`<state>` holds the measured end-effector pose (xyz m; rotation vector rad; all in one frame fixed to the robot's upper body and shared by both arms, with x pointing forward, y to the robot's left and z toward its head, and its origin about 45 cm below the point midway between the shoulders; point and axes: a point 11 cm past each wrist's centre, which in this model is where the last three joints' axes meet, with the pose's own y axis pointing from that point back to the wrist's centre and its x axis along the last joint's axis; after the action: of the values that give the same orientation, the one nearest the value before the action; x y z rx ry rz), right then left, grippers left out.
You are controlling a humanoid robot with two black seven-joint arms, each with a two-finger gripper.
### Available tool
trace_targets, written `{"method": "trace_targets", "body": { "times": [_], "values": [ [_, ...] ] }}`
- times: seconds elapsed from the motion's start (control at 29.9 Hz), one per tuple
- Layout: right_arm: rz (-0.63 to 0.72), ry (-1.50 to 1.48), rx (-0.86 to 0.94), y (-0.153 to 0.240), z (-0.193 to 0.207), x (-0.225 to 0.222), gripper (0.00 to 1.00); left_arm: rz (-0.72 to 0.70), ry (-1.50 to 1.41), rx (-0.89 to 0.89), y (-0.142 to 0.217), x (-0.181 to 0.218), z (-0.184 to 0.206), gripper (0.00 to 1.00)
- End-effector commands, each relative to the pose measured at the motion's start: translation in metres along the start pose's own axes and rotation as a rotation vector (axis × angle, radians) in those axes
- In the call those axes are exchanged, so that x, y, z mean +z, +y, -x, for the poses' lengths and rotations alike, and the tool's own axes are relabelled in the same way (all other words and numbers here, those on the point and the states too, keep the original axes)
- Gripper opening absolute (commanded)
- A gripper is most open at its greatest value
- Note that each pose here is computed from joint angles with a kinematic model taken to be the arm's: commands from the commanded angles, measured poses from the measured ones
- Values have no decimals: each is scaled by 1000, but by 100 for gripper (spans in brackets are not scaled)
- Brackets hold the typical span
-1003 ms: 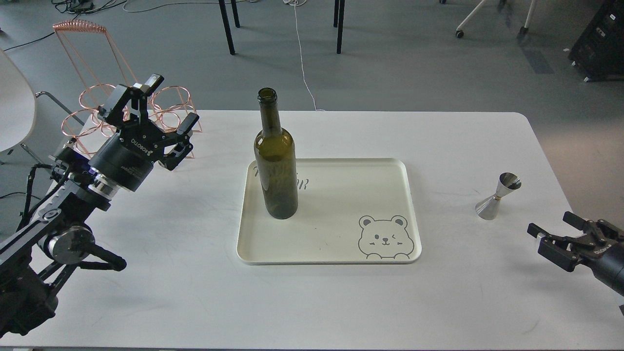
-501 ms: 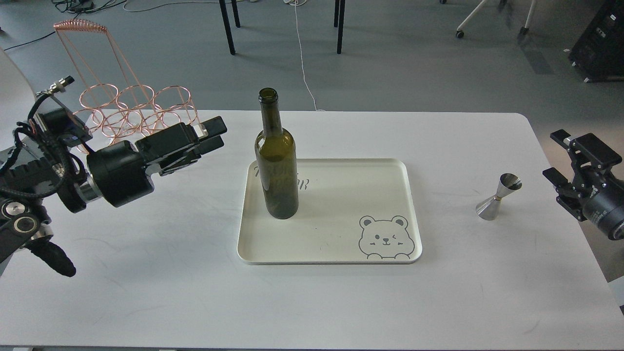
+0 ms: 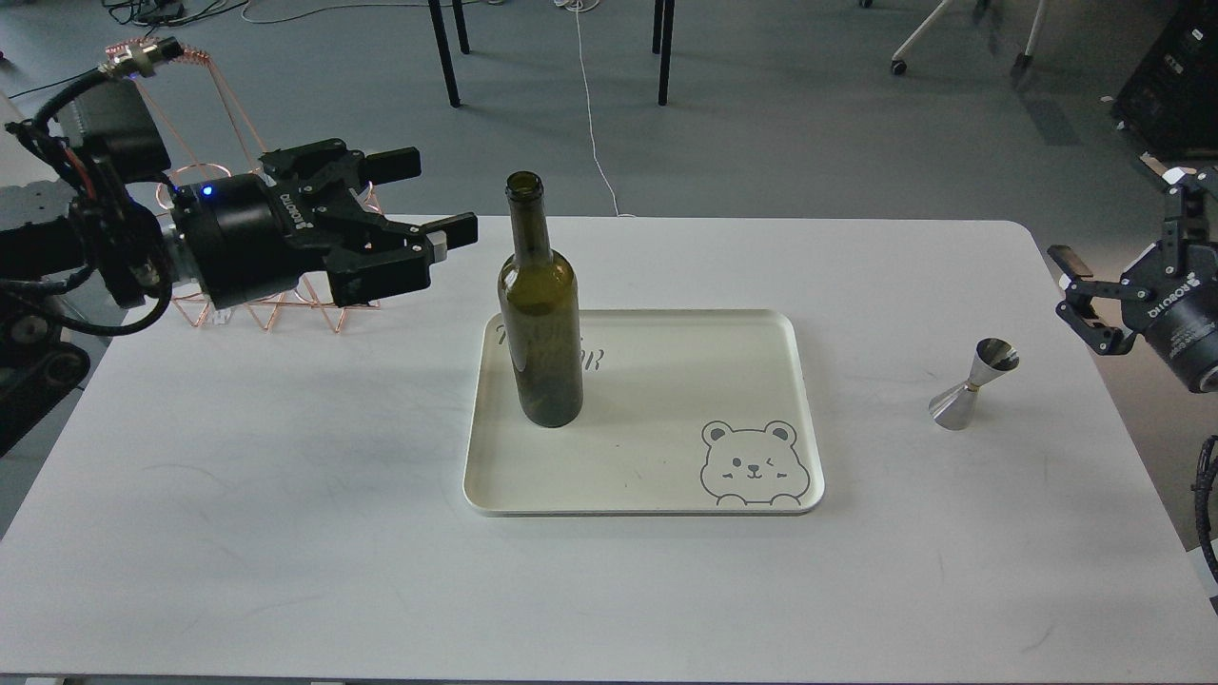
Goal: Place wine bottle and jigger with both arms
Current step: 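Reach the left gripper toward the wine bottle neck, then grasp the green wine bottle with the left gripper and lift it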
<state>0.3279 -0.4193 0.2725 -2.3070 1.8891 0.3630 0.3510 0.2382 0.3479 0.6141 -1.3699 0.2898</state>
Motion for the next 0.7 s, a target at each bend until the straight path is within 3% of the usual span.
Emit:
{"method": "trace_targets", "body": {
  "times": [0.0,0.5,0.67],
  "values": [
    [-3,0,-2,-1,0,-1,99,44,-36,-11,-30,7,6,99],
    [-5,4,0,-1,0,-2,99,54,28,-12,-59,4,24,99],
    [2,6,3,0,-2,0,99,62,42,-2,-68,5,24,95]
  ]
}}
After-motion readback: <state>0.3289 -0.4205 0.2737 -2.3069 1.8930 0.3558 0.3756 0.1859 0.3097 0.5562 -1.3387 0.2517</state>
